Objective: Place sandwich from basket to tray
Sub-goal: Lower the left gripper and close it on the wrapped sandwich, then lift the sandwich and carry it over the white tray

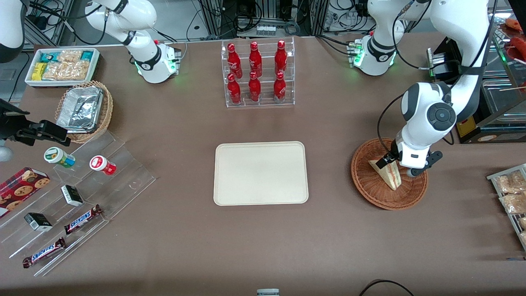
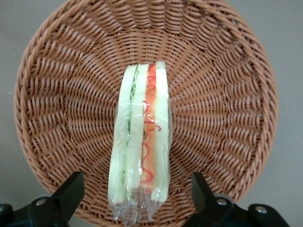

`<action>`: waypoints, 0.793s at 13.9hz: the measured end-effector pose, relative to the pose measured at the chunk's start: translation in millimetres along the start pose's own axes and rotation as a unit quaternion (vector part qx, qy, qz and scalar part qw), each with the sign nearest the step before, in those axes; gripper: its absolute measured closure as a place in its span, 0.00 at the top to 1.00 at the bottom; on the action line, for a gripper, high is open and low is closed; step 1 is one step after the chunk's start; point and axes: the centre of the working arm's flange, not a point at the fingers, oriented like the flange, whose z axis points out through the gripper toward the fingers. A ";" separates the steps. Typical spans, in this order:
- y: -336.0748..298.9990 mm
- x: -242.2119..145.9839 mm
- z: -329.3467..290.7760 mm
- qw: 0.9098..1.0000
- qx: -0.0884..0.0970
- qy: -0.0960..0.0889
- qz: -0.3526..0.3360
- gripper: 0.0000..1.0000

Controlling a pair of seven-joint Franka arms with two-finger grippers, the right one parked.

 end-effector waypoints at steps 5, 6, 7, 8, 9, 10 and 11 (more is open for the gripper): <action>0.7 0.3 16.6 1.000 0.004 -0.005 -0.002 0.84; 0.6 0.2 17.7 1.000 0.004 -0.006 -0.002 0.74; 0.5 0.1 18.7 1.000 0.005 -0.006 -0.002 0.61; 0.5 0.1 19.0 1.000 0.005 -0.007 -0.002 0.51; 0.7 0.4 18.4 1.000 0.005 -0.006 -0.002 0.41; 1.2 1.0 17.1 1.000 0.004 -0.006 -0.002 0.34; 1.9 2.1 13.3 1.000 0.007 -0.009 -0.002 0.29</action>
